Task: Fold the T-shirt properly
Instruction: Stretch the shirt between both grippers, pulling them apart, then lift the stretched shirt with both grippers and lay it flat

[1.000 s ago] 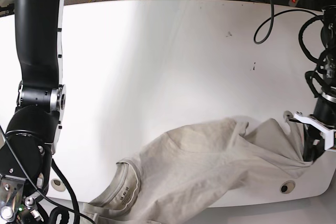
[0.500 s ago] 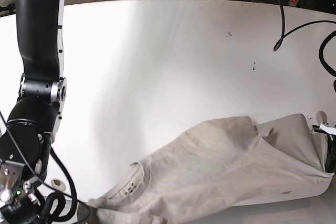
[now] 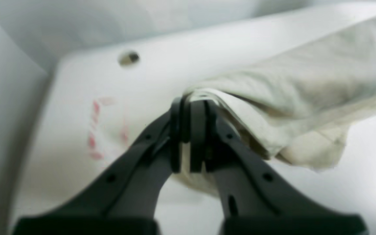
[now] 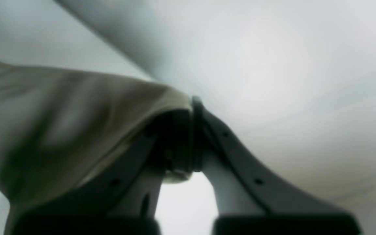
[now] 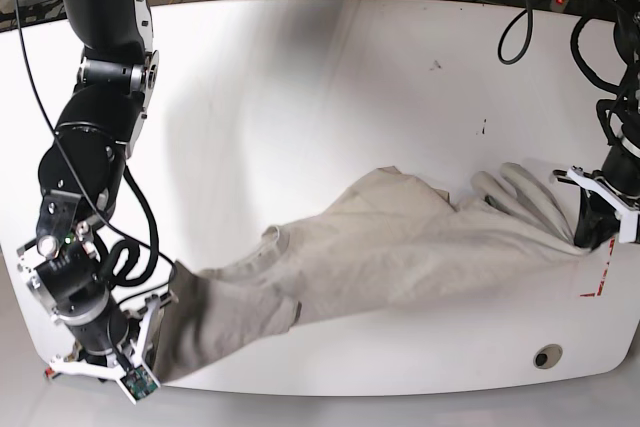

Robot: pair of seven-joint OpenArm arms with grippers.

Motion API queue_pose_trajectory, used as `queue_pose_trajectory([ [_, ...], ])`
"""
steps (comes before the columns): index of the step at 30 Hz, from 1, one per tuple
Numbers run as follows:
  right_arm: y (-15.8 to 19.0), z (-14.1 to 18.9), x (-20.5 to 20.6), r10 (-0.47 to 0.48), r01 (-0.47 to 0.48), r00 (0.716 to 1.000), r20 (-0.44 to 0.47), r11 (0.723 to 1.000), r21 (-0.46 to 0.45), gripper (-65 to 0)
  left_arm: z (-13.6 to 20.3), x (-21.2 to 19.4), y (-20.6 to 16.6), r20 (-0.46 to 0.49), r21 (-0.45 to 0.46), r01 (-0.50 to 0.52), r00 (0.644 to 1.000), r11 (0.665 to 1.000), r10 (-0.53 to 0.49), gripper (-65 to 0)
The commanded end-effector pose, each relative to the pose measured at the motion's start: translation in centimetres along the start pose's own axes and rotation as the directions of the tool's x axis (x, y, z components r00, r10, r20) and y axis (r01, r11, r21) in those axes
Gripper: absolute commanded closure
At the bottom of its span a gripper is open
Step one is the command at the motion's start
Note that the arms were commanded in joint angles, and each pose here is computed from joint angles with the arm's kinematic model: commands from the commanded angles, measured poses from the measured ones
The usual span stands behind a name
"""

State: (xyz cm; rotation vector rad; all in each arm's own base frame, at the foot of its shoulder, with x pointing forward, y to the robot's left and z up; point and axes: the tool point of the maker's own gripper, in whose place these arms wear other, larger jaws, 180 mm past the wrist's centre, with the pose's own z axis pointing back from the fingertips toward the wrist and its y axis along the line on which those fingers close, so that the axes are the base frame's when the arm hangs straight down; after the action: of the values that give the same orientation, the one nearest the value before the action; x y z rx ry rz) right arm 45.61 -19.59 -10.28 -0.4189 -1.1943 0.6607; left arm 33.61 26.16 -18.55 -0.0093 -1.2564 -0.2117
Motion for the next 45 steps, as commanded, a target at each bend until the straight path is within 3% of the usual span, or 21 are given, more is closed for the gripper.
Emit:
queue_pose_trajectory([
  [1,-1.4,0.8,-0.3,-0.025,0.026,0.999,0.022,0.999,-0.044,0.0,0.5,0.3,0.1,0.017,0.004,0.020,1.000,1.000,-0.020,0.0],
  [4,0.0,0.7,-3.3,-0.085,0.084,0.996,-0.031,0.996,-0.022,0.0,0.9,-2.0,-0.4,-0.044,-0.010,0.011,0.999,1.000,-0.011,0.0],
  [7,2.0,1.1,-7.8,-0.183,0.184,0.977,-0.111,0.983,-0.006,0.0,1.5,-4.9,-1.9,-0.105,-0.055,-0.010,0.994,0.998,0.004,0.0],
  [11,4.8,1.8,-11.6,-0.245,0.253,0.951,-0.191,0.967,0.019,0.0,2.5,-7.5,-3.0,-0.172,-0.086,-0.023,0.985,0.996,0.008,0.0],
  [22,8.9,5.6,-19.3,-0.321,0.345,0.877,-0.358,0.939,0.004,0.0,5.8,-13.4,-4.0,-0.343,-0.103,-0.056,0.939,0.993,0.018,0.0],
  [24,9.4,6.6,-21.2,-0.339,0.365,0.852,-0.399,0.931,-0.011,0.0,6.5,-14.4,-3.7,-0.372,-0.093,-0.036,0.928,0.995,-0.001,0.0],
  [28,11.0,8.1,-23.6,-0.405,0.434,0.797,-0.448,0.900,-0.043,0.0,7.4,-15.7,-3.6,-0.401,-0.094,0.022,0.914,0.995,-0.058,0.0],
  [33,12.3,9.7,-25.8,-0.409,0.447,0.761,-0.503,0.893,-0.050,0.0,8.8,-17.1,-3.1,-0.421,-0.076,0.087,0.900,0.993,-0.111,0.0],
  [37,12.8,10.7,-27.1,-0.443,0.476,0.727,-0.524,0.876,-0.079,0.0,9.1,-18.1,-3.6,-0.444,-0.116,0.152,0.876,0.982,-0.188,0.0],
  [43,13.6,12.0,-28.3,-0.438,0.477,0.705,-0.557,0.875,-0.084,0.0,9.2,-18.2,-3.8,-0.448,-0.125,0.151,0.873,0.981,-0.191,-1.3],
  [45,13.8,12.3,-28.6,-0.433,0.475,0.701,-0.567,0.876,-0.081,0.0,9.3,-18.5,-4.1,-0.453,-0.135,0.147,0.870,0.980,-0.193,-8.3],
])
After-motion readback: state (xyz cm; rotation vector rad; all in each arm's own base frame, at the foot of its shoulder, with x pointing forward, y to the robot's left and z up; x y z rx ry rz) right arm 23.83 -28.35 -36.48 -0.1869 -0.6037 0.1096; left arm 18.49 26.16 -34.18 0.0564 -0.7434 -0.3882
